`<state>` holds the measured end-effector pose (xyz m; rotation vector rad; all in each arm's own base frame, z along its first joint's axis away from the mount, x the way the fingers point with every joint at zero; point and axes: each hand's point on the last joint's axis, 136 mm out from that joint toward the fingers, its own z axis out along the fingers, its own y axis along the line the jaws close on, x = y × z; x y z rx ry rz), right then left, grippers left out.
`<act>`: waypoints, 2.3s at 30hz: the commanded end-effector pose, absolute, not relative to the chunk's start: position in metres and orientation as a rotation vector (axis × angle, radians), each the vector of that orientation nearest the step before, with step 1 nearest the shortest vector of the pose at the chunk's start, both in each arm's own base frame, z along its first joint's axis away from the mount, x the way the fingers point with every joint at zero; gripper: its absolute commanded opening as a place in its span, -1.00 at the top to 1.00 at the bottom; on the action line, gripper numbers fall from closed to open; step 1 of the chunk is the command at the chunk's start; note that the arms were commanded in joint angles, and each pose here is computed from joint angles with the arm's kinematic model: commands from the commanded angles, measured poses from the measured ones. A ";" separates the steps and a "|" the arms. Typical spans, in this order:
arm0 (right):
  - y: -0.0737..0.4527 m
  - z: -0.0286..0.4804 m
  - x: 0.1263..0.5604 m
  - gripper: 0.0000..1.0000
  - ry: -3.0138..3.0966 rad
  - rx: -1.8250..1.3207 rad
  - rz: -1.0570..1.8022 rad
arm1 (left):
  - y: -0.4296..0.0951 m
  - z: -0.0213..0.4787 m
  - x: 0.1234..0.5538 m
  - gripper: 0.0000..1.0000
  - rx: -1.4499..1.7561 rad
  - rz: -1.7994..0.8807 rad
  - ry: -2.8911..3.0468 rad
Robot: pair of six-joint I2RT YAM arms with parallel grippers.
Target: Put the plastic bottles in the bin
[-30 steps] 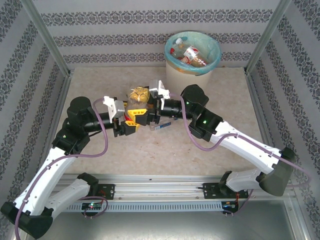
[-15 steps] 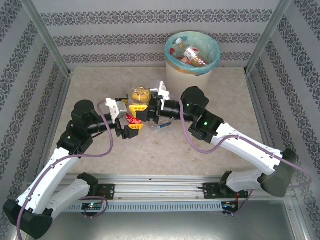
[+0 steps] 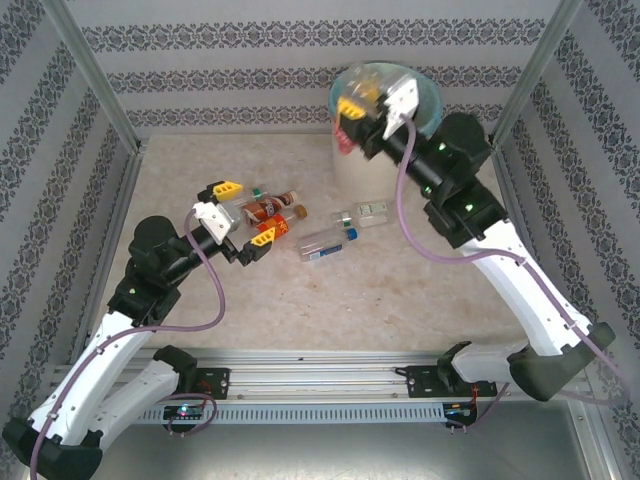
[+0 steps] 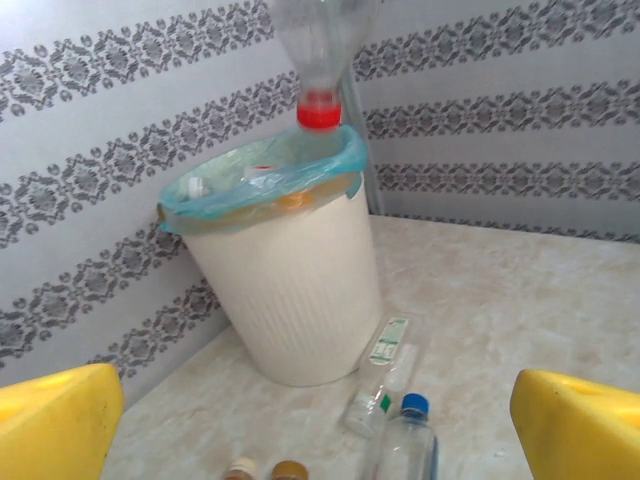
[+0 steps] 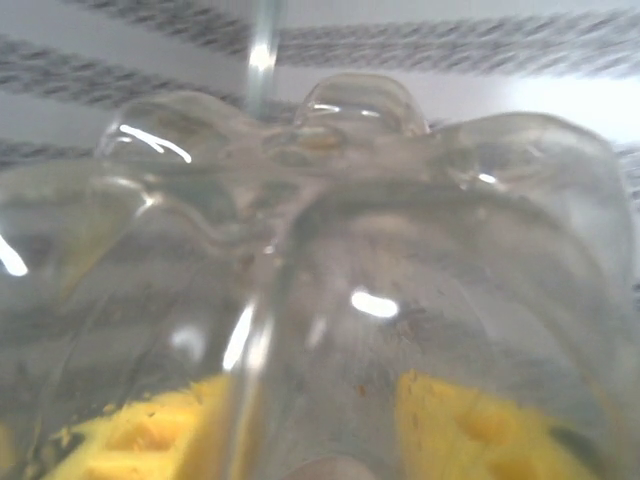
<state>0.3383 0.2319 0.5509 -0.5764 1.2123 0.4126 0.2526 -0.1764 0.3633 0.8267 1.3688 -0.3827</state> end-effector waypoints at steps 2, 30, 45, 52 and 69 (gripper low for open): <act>0.193 0.557 0.402 0.11 1.265 -0.430 0.209 | -0.176 0.362 0.260 -1.00 0.834 -0.327 1.355; 0.153 0.441 0.524 -0.55 1.622 -0.248 0.334 | -0.219 0.339 0.268 -1.00 0.889 -0.702 1.485; 0.176 0.459 0.558 -0.19 1.615 -0.332 0.348 | -0.218 0.327 0.278 -0.97 0.875 -0.675 1.534; 0.211 0.406 0.593 -0.01 1.769 -0.382 0.495 | -0.220 0.320 0.281 -0.96 0.879 -0.682 1.554; 0.198 0.329 0.573 0.47 2.038 -0.381 0.440 | -0.221 0.303 0.287 -0.95 0.899 -0.666 1.595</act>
